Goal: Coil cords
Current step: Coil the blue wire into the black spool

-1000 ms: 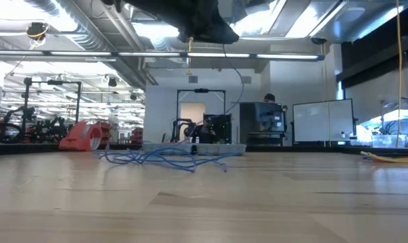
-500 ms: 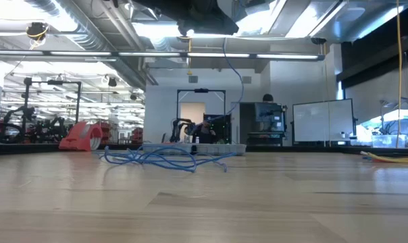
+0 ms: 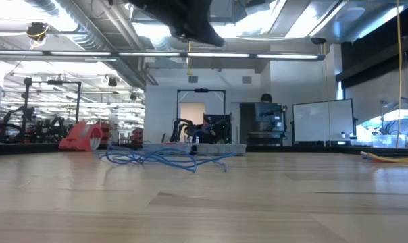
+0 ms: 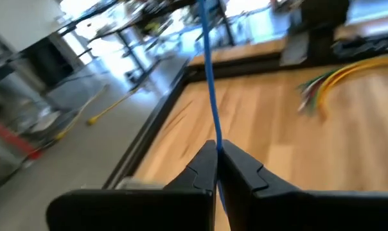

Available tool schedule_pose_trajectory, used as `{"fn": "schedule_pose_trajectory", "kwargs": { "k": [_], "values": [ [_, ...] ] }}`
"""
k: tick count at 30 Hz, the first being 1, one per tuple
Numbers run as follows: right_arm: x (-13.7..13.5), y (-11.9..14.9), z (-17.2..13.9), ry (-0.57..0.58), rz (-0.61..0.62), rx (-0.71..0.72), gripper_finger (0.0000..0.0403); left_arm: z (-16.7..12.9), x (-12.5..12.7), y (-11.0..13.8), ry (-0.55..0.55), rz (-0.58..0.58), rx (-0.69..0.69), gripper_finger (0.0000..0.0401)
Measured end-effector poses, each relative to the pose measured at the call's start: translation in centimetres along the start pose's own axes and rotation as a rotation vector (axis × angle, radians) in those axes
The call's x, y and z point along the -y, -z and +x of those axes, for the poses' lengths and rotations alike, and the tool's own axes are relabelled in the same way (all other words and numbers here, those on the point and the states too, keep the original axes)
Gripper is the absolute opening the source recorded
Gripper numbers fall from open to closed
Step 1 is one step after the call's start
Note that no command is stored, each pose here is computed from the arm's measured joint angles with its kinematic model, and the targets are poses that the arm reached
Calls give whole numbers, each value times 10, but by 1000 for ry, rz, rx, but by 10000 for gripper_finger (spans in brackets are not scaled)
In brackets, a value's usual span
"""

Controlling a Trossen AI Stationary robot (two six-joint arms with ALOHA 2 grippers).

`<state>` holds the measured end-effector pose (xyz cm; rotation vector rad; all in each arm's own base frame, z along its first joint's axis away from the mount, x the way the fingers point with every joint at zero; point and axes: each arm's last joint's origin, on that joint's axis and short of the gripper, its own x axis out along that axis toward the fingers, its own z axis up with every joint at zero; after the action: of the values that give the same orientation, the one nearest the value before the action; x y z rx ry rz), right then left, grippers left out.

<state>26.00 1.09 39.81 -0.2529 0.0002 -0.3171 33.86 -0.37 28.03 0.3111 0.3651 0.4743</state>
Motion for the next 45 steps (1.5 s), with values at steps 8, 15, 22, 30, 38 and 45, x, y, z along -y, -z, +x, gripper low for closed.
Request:
{"fn": "schedule_pose_trajectory", "kwargs": {
  "k": [8, 15, 22, 30, 38, 45],
  "values": [
    [-4, 16, -1, -53, -67, -154, 5, -42, -31, -11, -32, -11, -57, 2],
    [-6, 27, -2, -58, -111, -253, 5, -80, -59, -24, -43, -66, 1, 2],
    [-13, 42, 11, 3, -188, -343, 5, -98, -69, -33, 55, -162, 90, 2],
    [-14, 67, 41, 92, -235, -409, 5, -92, -55, -43, 126, -217, 191, 2],
    [-18, 82, 62, 114, -247, -405, 5, -74, -41, -46, 119, -214, 234, 2],
    [-19, 78, 67, 139, -211, -337, 5, -50, -22, -41, 130, -180, 244, 3]
  ]
}}
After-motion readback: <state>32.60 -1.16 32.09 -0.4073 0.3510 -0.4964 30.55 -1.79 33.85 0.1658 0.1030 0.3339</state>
